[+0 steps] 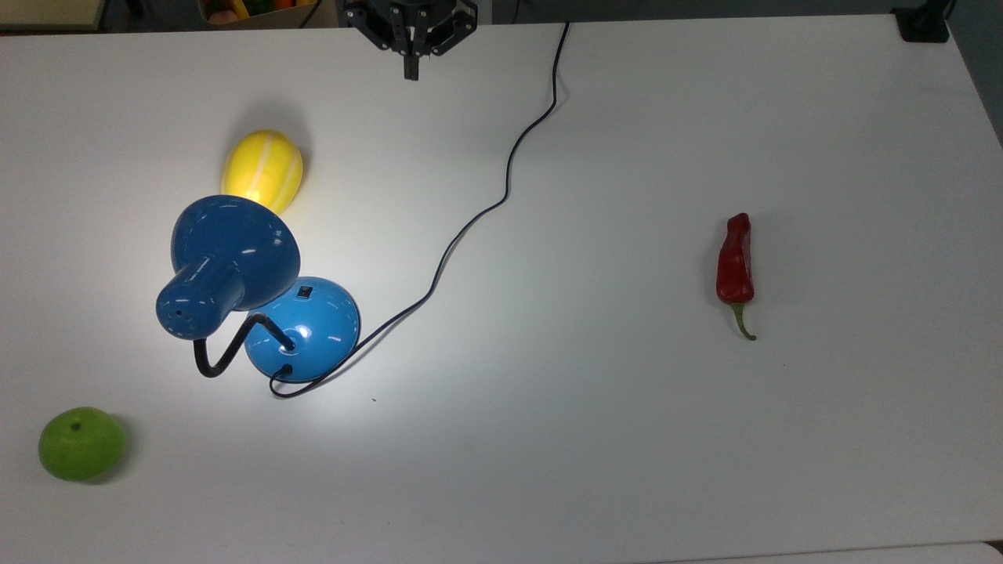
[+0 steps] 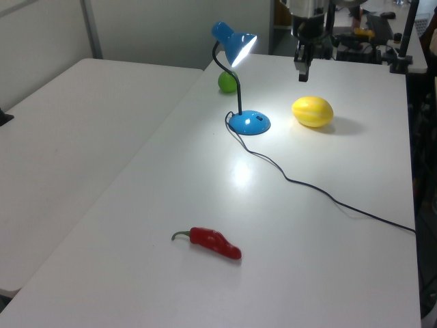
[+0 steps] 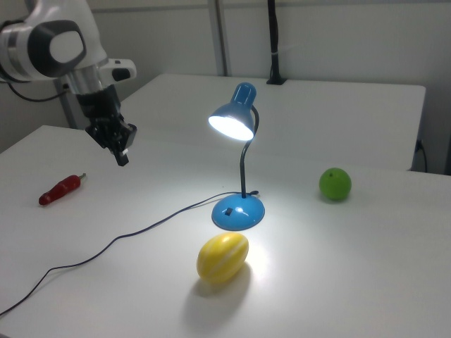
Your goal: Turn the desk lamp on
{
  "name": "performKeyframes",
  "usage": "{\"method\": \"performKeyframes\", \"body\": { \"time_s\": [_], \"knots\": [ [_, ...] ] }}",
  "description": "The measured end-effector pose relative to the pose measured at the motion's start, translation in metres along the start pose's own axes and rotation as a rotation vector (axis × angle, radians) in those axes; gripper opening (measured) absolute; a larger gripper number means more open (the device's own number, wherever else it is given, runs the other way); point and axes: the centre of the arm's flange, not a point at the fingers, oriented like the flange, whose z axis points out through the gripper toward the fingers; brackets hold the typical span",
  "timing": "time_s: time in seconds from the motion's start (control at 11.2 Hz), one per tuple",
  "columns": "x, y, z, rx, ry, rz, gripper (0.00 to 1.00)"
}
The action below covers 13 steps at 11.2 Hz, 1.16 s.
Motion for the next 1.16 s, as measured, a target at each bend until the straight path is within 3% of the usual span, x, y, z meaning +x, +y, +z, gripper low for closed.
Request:
{"method": "performKeyframes", "body": {
  "time_s": [0.54, 0.63, 1.16],
  "knots": [
    [-0.007, 0.024, -0.020, 0.028, 0.021, 0.030, 0.04],
    [-0.009, 0.028, -0.019, 0.027, 0.002, 0.036, 0.14],
    [-0.012, 0.042, -0.018, 0.025, -0.031, 0.058, 1.00]
  ]
}}
